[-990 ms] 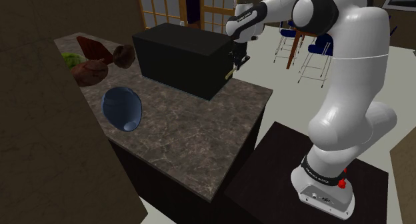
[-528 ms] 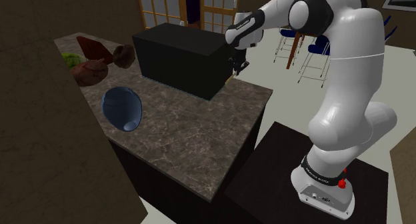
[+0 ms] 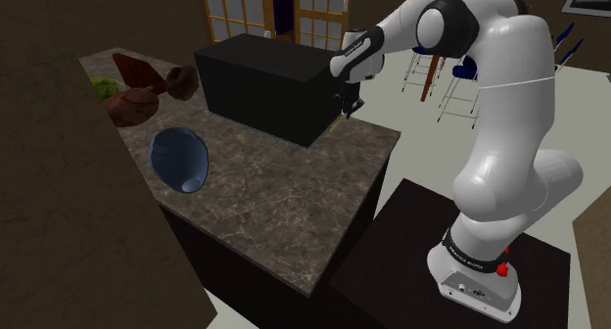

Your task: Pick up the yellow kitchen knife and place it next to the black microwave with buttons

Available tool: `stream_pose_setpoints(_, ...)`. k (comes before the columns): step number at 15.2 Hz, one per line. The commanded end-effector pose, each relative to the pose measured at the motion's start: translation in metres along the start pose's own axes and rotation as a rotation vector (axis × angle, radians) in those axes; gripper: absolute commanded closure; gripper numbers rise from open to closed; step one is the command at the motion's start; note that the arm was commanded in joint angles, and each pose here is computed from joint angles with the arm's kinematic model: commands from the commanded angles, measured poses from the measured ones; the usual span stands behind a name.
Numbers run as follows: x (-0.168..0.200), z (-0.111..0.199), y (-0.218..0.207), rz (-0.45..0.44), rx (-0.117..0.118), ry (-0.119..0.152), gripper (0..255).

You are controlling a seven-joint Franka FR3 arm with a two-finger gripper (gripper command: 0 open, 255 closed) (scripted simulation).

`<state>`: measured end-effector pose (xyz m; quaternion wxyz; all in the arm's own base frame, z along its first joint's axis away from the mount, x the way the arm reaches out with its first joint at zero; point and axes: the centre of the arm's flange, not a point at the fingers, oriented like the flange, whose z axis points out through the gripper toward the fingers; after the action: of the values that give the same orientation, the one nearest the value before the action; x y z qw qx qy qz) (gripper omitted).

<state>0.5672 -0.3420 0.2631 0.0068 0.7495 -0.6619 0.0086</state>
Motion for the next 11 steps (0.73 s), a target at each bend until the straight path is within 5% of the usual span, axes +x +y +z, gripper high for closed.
stream_pose_setpoints(1,-0.001,0.011,0.002,0.000,0.001,0.000,255)
stream_pose_setpoints(11,-0.002,0.064,0.002,0.000,0.001,0.000,255)
